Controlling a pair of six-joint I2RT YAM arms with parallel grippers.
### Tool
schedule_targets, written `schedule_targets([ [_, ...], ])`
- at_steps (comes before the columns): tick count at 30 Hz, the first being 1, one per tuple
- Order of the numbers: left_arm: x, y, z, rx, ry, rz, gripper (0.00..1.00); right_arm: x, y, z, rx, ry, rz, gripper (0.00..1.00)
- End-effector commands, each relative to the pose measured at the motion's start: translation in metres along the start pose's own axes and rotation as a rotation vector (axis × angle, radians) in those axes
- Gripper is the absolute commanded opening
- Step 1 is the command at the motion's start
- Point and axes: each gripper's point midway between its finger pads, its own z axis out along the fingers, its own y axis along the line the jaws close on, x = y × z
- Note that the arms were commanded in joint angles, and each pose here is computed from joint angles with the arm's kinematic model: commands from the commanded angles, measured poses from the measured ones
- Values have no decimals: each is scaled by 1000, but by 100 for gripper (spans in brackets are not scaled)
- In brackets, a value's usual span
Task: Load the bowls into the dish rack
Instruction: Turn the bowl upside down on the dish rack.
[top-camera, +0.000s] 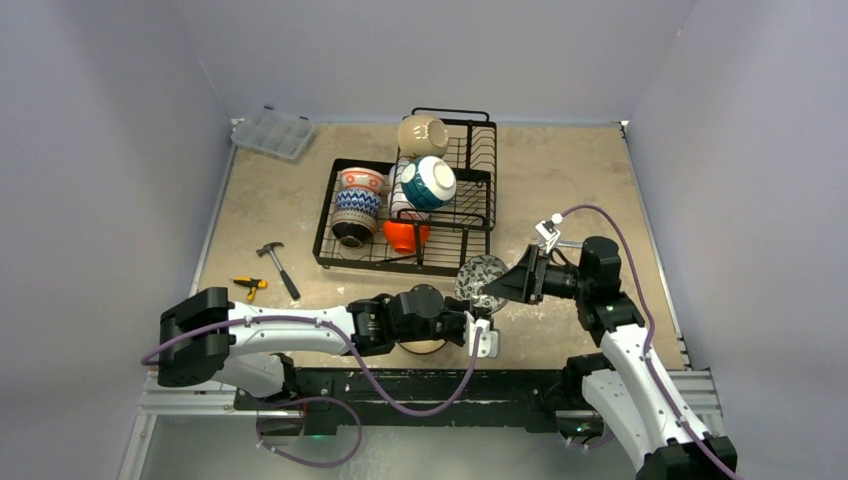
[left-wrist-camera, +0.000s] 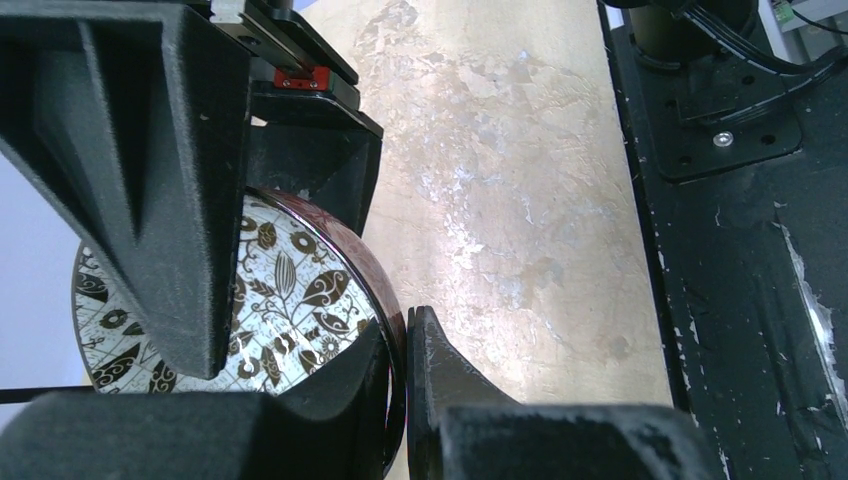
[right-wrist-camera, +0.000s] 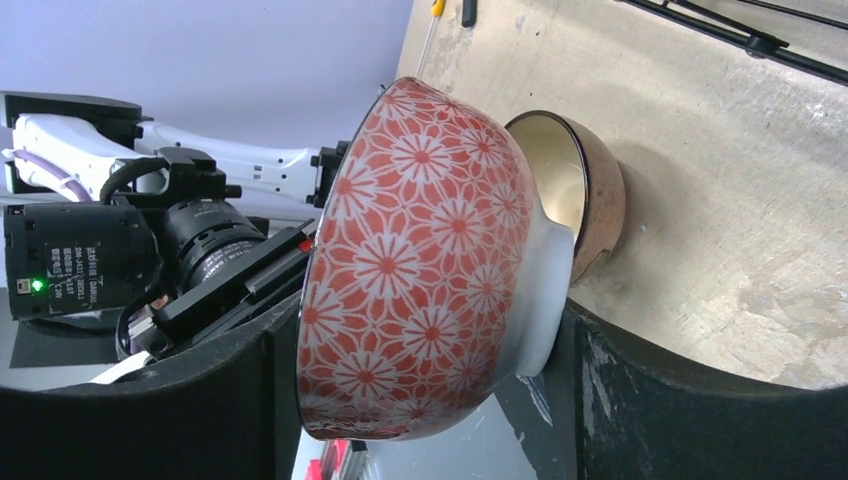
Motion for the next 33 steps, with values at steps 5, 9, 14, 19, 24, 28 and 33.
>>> schedule_targets([
  [5,-24,19,0,-51,-81,3,0,6,27,-5,-122,59,-84,30],
  [9,-22,19,-1,-54,-80,-4,0,7,21,-4,-103,60,-75,0],
  [14,-20,23,-5,-85,-84,-25,4,5,7,-2,-29,46,-48,0],
  [19,-19,26,-15,-126,-102,-67,45,-3,-16,1,95,5,-28,0],
  [24,-17,33,-28,-180,-105,-121,57,-12,-31,1,182,-38,-1,0],
  [28,-20,40,-45,-233,-146,-172,65,-23,-42,2,239,-74,4,0],
  [33,-18,58,-73,-313,-204,-279,79,-42,-57,1,320,-105,-26,0],
])
